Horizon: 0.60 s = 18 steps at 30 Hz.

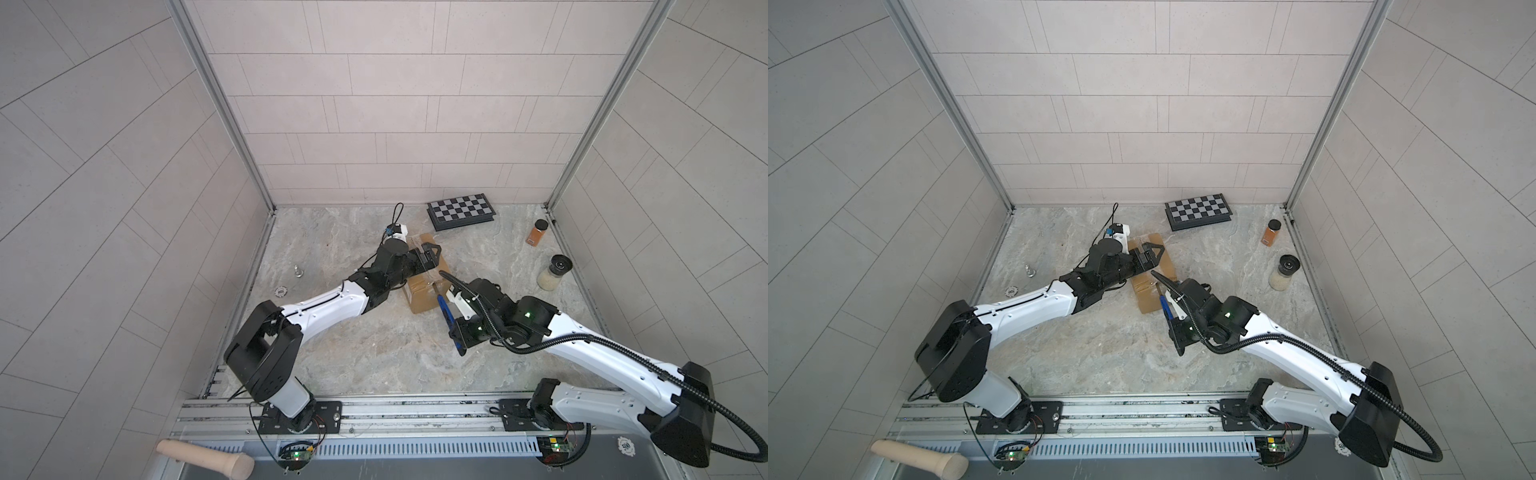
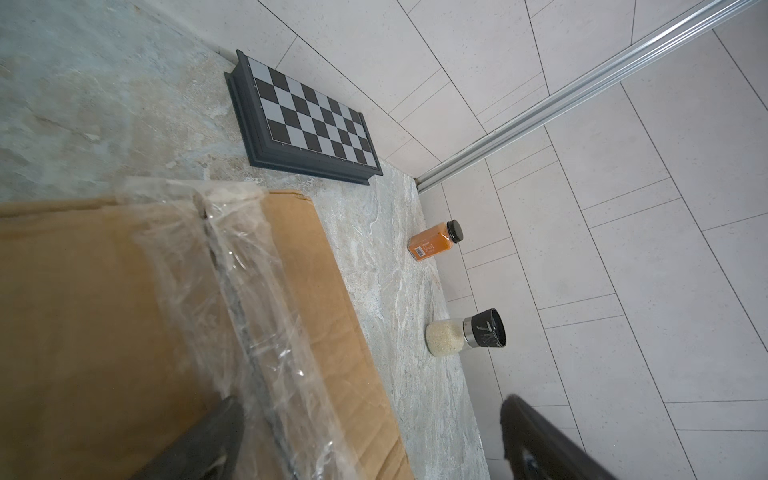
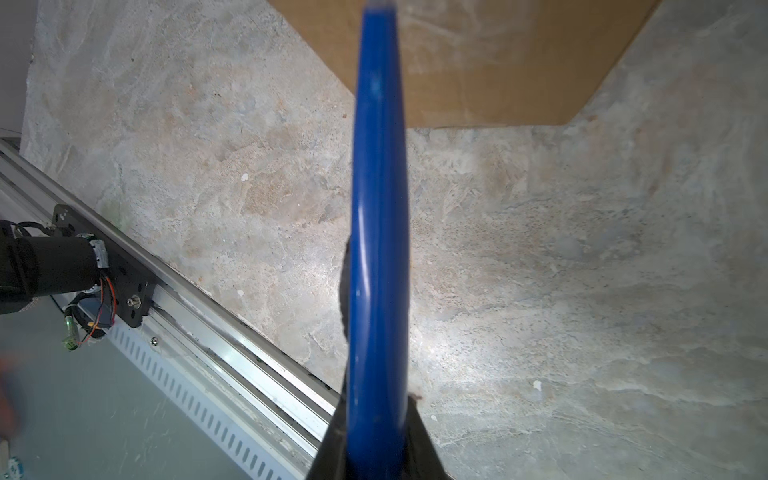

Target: Unpack the express box

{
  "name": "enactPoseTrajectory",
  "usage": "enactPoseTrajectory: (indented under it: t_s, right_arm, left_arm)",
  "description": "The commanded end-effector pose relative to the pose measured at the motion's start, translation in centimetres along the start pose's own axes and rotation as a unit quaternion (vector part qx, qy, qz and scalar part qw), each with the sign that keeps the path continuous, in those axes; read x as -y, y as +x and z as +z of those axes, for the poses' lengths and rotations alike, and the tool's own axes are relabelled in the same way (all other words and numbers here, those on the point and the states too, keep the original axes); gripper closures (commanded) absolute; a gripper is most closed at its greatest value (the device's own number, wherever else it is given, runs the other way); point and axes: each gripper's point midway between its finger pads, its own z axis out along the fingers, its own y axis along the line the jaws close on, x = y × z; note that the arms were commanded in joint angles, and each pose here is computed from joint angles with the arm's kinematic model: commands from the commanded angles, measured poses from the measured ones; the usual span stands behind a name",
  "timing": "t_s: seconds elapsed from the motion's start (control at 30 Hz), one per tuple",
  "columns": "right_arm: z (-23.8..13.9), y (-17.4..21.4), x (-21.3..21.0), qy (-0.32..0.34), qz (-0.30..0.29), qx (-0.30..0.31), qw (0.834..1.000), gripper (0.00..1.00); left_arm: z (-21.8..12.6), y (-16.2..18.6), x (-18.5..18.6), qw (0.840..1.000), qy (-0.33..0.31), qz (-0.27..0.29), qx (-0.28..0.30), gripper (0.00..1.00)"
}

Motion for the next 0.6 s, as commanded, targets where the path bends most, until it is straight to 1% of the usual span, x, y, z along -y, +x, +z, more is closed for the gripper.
enactPoseTrajectory:
  t_s: [0.0, 0.1, 0.37, 0.57]
  right_arm:
    - [-1.5, -2.4, -0.4, 0.002, -0.038, 0.065, 0.997, 1.0]
    - [-1.7, -2.5, -0.2, 0.006, -0.039, 0.076, 0.996, 1.0]
    - [-3.1, -2.9, 1.3, 0.044, -0.038, 0.108, 0.992, 1.0]
    - [-4.9, -3.1, 1.4, 0.043, -0.037, 0.133, 0.989, 1.0]
  left_arm:
    - [0.9, 2.9, -4.1, 0.997, -0.067, -0.008, -0.046, 0.01]
    - [1.1, 3.2, -4.5, 0.996, -0.071, -0.01, -0.052, 0.01]
    - [1.3, 3.6, -5.4, 0.995, -0.078, -0.014, -0.057, 0.01]
    - [1.7, 4.0, -6.4, 0.994, -0.088, -0.017, -0.063, 0.01]
